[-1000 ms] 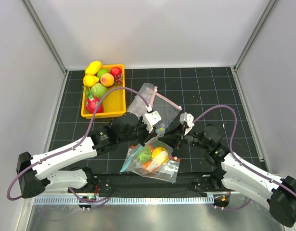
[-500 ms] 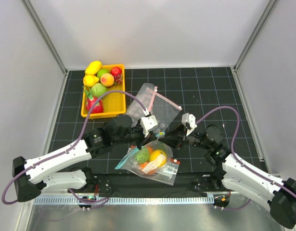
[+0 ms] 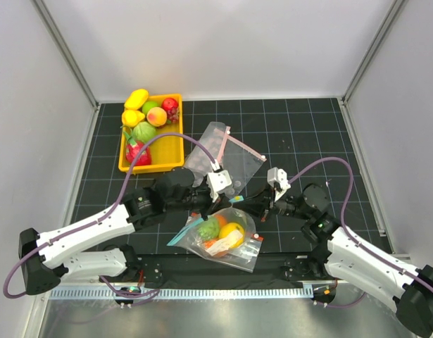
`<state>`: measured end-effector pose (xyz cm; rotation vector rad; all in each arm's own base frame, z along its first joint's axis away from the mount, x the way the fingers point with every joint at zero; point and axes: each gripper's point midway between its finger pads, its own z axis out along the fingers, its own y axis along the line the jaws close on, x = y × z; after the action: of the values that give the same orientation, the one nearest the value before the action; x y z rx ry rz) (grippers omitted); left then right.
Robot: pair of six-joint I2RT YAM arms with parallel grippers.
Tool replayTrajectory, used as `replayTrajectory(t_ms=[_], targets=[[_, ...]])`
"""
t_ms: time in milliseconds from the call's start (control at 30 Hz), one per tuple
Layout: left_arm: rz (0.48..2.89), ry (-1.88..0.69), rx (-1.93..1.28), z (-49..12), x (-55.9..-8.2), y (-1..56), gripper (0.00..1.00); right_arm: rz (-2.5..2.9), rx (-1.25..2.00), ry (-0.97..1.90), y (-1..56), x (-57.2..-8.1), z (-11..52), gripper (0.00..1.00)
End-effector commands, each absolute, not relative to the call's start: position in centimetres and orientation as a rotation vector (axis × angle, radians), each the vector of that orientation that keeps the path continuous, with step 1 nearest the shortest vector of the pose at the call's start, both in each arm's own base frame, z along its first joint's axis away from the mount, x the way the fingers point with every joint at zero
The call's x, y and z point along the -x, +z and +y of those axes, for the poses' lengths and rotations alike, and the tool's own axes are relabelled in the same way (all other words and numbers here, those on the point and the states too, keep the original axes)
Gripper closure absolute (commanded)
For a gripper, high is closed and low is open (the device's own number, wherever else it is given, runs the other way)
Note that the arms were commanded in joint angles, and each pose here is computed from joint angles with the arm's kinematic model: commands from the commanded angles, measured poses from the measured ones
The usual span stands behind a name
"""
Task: Place the food in the zip-top bag and seal the zipper
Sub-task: Zip the zipper food storage bag at the center of the board.
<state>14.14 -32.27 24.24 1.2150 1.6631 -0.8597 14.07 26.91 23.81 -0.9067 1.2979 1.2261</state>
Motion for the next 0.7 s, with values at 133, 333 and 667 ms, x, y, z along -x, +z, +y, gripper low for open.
replayTrajectory(t_ms=[133,333,667], targets=[[1.595,-0.855,-1.190,-32.9,-14.8,26.0,0.96,1.176,0.869,1.211,27.9,-13.9,26.5,0.99],[1.575,-0.854,-1.128,-32.2,-15.0,25.9,0.86,1.178,0.843,1.196,27.9,-14.1,26.2,0.99],[1.518,-0.899,-1.042,-31.0,-14.3,27.3,0.36,1.190,0.836,1.210,27.7,-14.2,26.3,0.99]])
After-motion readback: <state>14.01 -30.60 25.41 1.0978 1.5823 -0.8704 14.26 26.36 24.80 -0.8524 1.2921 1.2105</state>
